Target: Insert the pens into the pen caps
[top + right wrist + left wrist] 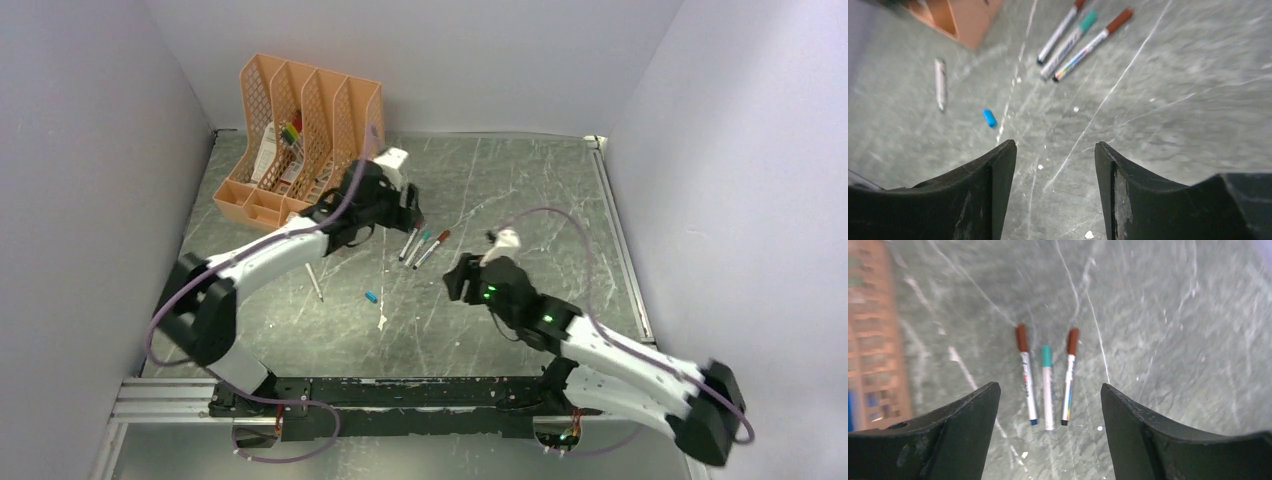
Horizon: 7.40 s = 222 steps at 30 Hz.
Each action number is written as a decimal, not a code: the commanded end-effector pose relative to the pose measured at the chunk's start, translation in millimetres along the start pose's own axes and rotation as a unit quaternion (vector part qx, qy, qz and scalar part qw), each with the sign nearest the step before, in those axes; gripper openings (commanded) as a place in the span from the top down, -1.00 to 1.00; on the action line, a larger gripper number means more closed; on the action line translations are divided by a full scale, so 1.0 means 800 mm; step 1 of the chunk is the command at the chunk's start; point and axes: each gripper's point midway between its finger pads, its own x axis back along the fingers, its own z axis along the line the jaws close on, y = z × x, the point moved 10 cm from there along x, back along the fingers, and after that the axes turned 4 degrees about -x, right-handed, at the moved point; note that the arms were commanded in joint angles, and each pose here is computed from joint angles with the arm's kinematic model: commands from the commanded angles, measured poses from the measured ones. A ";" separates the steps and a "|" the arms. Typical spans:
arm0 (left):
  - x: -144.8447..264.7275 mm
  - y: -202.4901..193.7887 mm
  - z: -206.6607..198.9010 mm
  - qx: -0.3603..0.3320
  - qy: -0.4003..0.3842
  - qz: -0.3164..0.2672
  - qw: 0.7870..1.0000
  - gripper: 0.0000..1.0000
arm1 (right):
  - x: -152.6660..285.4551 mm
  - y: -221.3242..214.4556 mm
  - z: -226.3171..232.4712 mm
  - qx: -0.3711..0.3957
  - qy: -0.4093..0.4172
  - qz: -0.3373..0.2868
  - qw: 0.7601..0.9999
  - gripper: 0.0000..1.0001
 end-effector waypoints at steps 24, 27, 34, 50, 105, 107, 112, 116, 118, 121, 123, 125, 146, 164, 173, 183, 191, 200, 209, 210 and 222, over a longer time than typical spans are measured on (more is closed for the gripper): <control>0.230 -0.047 0.191 0.312 0.121 -0.170 0.927 -0.89 | -0.255 -0.204 0.254 0.254 0.156 0.137 0.945 -0.25; 0.238 -0.048 0.197 0.311 0.126 -0.167 0.927 -0.89 | -0.266 -0.215 0.256 0.262 0.152 0.144 0.942 -0.21; 0.241 -0.054 0.201 0.312 0.119 -0.164 0.928 -0.89 | -0.283 -0.232 0.249 0.285 0.117 0.149 0.940 0.18; 0.242 -0.029 0.183 0.255 -0.037 -0.202 0.945 -0.91 | -0.210 -0.139 0.231 0.304 0.099 0.095 0.943 1.00; 0.214 -0.009 0.045 0.103 -0.439 -0.145 0.881 0.19 | -0.024 0.020 0.180 0.235 0.248 -0.040 0.939 1.00; 0.214 -0.010 0.044 0.105 -0.441 -0.148 0.879 0.61 | -0.026 0.018 0.179 0.234 0.247 -0.037 0.940 1.00; 0.218 -0.006 0.042 0.098 -0.434 -0.183 0.877 0.87 | -0.028 0.016 0.175 0.219 0.230 -0.041 0.947 0.86; 0.222 0.006 0.042 0.095 -0.392 -0.243 0.882 0.86 | -0.017 0.028 0.159 0.131 0.190 -0.093 0.969 0.08; 0.225 0.013 0.040 0.079 -0.365 -0.277 0.886 0.86 | -0.006 0.038 0.151 0.049 0.185 -0.125 0.974 -0.21; 0.228 0.025 0.034 0.021 -0.318 -0.320 0.892 0.86 | 0.007 0.045 0.136 -0.093 0.196 -0.154 0.964 -0.59; 0.228 0.033 0.027 -0.023 -0.291 -0.346 0.892 0.86 | 0.015 0.049 0.127 -0.181 0.222 -0.166 0.944 -0.59; 0.230 0.041 0.023 -0.041 -0.278 -0.364 0.888 0.86 | 0.025 0.053 0.119 -0.255 0.263 -0.177 0.913 -0.54; 0.210 0.029 -0.015 -0.288 -0.200 -0.513 0.784 0.87 | -0.026 0.060 0.120 -0.493 0.433 -0.068 0.751 -0.55; 0.180 0.023 -0.046 -0.301 -0.218 -0.478 0.796 0.86 | -0.047 0.069 0.143 -0.507 0.434 -0.043 0.743 0.84; 0.185 0.054 -0.060 -0.171 -0.272 -0.363 0.874 -0.55 | -0.051 0.078 0.136 -0.397 0.398 -0.064 0.824 1.00; 0.186 0.072 -0.061 -0.056 -0.436 -0.227 0.869 -0.86 | -0.024 0.098 0.119 -0.126 0.318 -0.111 0.933 1.00; 0.185 0.067 -0.069 -0.031 -0.529 -0.226 0.817 -0.70 | -0.006 0.115 0.115 -0.004 0.303 -0.124 0.945 1.00; 0.174 0.050 -0.075 -0.032 -0.547 -0.200 0.812 -0.37 | -0.005 0.122 0.121 0.011 0.319 -0.134 0.938 1.00; 0.162 0.035 -0.074 -0.030 -0.566 -0.179 0.804 0.44 | -0.001 0.128 0.123 0.020 0.322 -0.148 0.935 1.00; 0.163 0.033 -0.074 -0.032 -0.572 -0.176 0.800 0.49 | -0.001 0.130 0.123 0.019 0.322 -0.151 0.935 1.00; 0.164 0.017 -0.075 -0.033 -0.608 -0.142 0.781 0.67 | -0.008 0.130 0.129 0.013 0.334 -0.156 0.929 1.00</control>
